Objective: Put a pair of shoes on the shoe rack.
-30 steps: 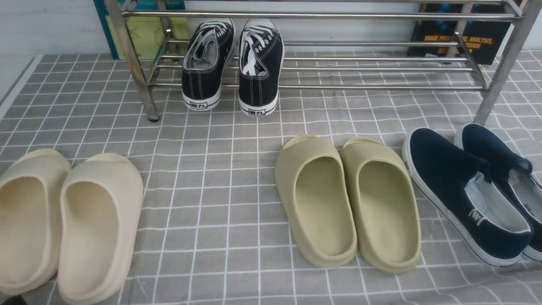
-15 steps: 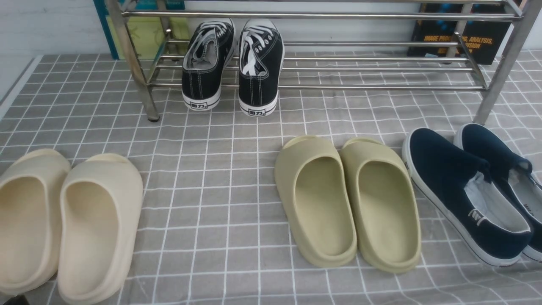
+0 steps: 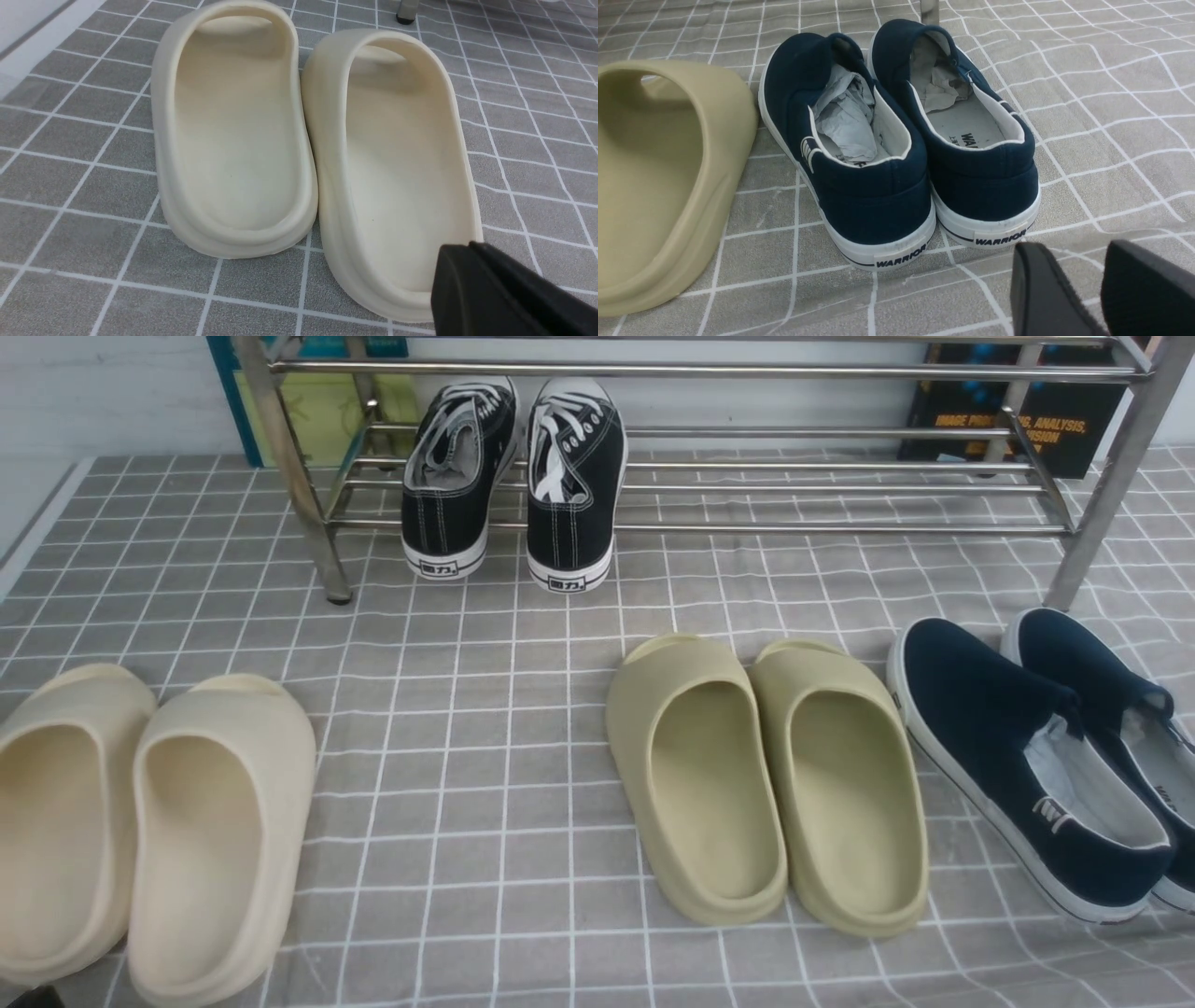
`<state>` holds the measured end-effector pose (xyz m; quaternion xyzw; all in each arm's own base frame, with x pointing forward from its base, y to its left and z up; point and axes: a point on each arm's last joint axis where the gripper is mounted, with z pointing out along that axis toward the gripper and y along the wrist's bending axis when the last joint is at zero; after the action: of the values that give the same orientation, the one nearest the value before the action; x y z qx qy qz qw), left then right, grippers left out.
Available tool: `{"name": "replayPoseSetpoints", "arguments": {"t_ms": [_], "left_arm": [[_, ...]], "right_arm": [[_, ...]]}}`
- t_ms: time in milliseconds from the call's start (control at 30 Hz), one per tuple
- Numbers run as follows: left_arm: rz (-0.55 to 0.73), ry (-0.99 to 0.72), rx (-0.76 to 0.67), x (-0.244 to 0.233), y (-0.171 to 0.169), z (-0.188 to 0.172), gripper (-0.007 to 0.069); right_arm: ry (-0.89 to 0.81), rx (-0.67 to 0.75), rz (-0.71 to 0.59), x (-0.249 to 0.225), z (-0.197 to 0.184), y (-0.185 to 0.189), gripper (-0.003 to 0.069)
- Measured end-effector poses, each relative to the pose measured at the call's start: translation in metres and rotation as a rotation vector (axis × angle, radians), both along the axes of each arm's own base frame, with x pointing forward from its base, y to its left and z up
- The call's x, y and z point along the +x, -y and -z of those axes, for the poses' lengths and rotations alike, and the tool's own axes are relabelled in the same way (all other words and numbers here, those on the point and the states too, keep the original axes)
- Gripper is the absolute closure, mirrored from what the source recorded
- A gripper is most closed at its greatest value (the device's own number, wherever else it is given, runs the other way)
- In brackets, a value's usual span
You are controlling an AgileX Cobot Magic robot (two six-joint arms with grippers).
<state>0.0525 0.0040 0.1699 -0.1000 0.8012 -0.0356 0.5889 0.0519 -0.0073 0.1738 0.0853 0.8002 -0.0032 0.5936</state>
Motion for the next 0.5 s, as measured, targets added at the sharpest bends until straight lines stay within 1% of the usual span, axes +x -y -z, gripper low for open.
{"name": "replayPoseSetpoints", "arguments": {"t_ms": [500], "left_arm": [[0.000,-0.007,0.000,-0.0002,0.0000,0.0006,0.0638]], "right_arm": [[0.000,0.000,0.000,0.0000,0.0000,0.0000,0.0420]]}}
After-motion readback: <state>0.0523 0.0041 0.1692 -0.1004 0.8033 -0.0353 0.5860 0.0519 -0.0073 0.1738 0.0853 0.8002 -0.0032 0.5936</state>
